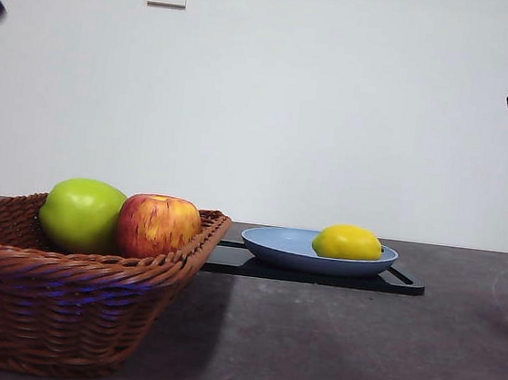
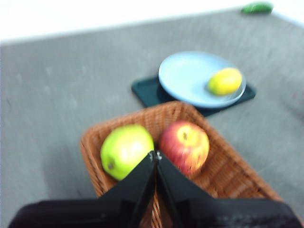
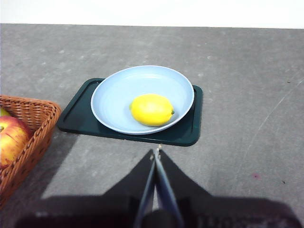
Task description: Take the lemon from the basket,put the lemon in the plate,hand out the plate
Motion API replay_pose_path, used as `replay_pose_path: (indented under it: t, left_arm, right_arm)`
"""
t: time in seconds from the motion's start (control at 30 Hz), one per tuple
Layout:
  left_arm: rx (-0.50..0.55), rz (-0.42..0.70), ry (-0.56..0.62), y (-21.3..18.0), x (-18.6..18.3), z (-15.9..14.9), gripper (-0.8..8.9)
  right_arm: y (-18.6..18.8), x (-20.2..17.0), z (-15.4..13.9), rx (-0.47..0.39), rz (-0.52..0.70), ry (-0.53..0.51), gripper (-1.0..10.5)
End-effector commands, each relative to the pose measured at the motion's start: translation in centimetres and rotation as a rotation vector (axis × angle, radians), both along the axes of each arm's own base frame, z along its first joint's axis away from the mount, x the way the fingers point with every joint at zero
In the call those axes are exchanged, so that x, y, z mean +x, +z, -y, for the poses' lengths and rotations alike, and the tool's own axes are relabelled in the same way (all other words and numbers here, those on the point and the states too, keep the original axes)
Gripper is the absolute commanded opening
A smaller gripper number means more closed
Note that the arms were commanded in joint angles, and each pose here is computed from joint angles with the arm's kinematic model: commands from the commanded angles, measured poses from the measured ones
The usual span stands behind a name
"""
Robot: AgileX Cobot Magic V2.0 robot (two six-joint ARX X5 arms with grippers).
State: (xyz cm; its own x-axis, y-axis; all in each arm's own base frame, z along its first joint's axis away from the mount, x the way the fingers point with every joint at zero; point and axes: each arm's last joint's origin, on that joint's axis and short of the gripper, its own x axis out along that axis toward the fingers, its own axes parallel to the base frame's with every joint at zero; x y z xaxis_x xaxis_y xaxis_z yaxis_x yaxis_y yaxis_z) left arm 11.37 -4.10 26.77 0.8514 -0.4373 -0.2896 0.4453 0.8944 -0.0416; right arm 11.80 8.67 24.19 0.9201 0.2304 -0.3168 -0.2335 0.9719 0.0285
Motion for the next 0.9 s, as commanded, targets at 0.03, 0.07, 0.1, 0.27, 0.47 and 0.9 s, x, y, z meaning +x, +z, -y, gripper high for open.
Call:
replay_pose_path:
  t: [0.03, 0.07, 0.1, 0.27, 0.47, 0.9]
  left_arm:
    - [0.032, 0.106, 0.012, 0.6, -1.6, -0.7, 0.08]
    - [0.03, 0.143, 0.055, 0.3, -2.3, -1.1, 0.08]
    - [0.027, 0.17, 0.095, 0.1, -2.7, -1.5, 0.08]
    - [0.001, 0.264, 0.275, -3.1, -3.3, -2.7, 0.08]
    - [0.014, 0.255, 0.355, -7.4, -2.6, -3.3, 0.08]
    - [0.032, 0.131, 0.431, -11.7, -1.8, -4.0, 0.08]
  right_arm:
    - [0.4, 0.0, -0.1, 0.019, 0.012, 0.0, 0.0]
    - [0.4, 0.0, -0.1, 0.019, 0.012, 0.0, 0.0]
    - [0.4, 0.0, -0.1, 0.019, 0.012, 0.0, 0.0]
    - [0.4, 0.0, -0.1, 0.019, 0.012, 0.0, 0.0]
    - [0.4, 0.0, -0.1, 0.019, 0.012, 0.0, 0.0]
    - [0.4, 0.0, -0.1, 0.019, 0.012, 0.0, 0.0]
